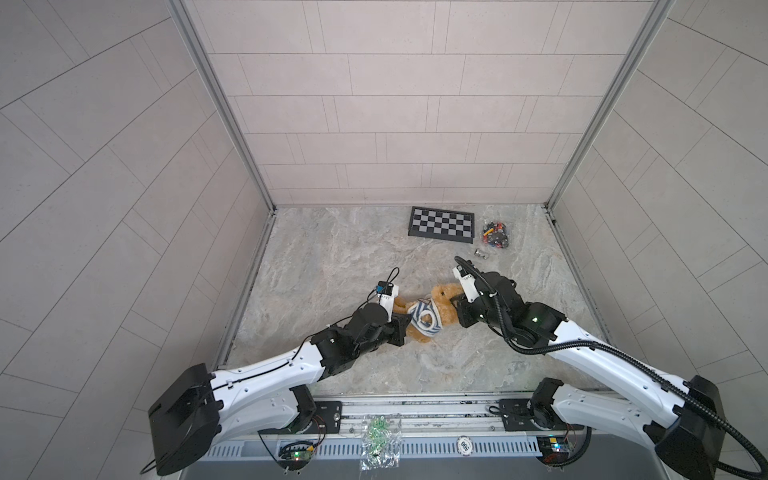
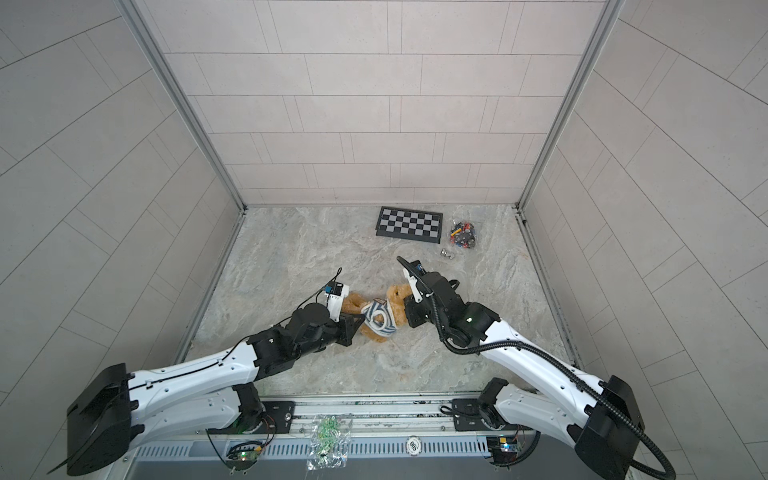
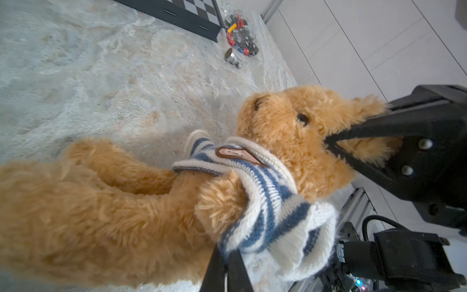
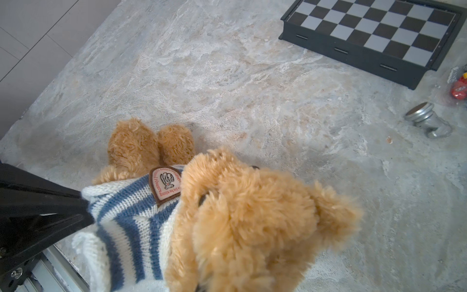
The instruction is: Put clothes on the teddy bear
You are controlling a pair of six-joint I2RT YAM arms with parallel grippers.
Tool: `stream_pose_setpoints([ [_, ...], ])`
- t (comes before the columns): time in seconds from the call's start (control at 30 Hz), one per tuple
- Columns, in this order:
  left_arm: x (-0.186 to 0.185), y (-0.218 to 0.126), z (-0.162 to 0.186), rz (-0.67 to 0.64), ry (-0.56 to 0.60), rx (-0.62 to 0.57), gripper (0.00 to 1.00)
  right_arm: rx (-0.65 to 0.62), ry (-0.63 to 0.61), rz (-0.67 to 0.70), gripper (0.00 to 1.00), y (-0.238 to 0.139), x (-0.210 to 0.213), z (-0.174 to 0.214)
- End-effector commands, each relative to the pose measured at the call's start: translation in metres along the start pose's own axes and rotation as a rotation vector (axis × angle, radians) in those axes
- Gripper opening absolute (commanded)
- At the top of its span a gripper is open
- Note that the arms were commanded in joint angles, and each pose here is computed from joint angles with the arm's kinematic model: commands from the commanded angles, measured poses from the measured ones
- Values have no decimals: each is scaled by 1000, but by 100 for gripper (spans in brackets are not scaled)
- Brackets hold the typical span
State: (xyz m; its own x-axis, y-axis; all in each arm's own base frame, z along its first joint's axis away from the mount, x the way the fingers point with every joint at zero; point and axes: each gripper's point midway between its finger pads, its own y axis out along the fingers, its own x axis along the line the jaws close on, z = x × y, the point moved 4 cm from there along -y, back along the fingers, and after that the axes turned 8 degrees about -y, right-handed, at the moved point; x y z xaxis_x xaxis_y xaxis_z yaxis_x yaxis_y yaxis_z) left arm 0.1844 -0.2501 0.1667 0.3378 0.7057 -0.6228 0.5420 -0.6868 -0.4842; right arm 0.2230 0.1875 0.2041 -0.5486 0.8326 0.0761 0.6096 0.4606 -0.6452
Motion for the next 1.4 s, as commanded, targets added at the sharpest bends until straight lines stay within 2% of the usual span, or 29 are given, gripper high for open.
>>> stream_pose_setpoints([
  [0.0, -20, -3, -11, 81, 49, -1, 14, -51, -44, -29, 0, -9, 9, -15],
  [0.17, -24, -4, -9, 105, 55, 22, 29, -49, -46, -27, 0, -7, 10, -14],
  [0.3, -23, -8, -7, 94, 56, 34, 31, -51, -51, -13, 0, -8, 9, -15],
  [0.4, -22, -10, -8, 77, 56, 41, 26, -53, -54, -13, 0, -8, 10, -16],
  [0.7, -25, -7, -11, 73, 23, 47, 1, -57, -68, 5, 0, -12, 8, -15],
  [0.83, -1, -15, -15, -20, -53, 7, 0, -66, -87, 14, 0, -16, 6, -13],
  [0.97, 25, -24, -19, -56, -149, -49, 0, -67, -108, 18, 0, -19, 6, -12],
  [1.37, 77, -42, -14, -177, -278, -139, 0, -88, -134, 26, 0, -28, 3, -11],
])
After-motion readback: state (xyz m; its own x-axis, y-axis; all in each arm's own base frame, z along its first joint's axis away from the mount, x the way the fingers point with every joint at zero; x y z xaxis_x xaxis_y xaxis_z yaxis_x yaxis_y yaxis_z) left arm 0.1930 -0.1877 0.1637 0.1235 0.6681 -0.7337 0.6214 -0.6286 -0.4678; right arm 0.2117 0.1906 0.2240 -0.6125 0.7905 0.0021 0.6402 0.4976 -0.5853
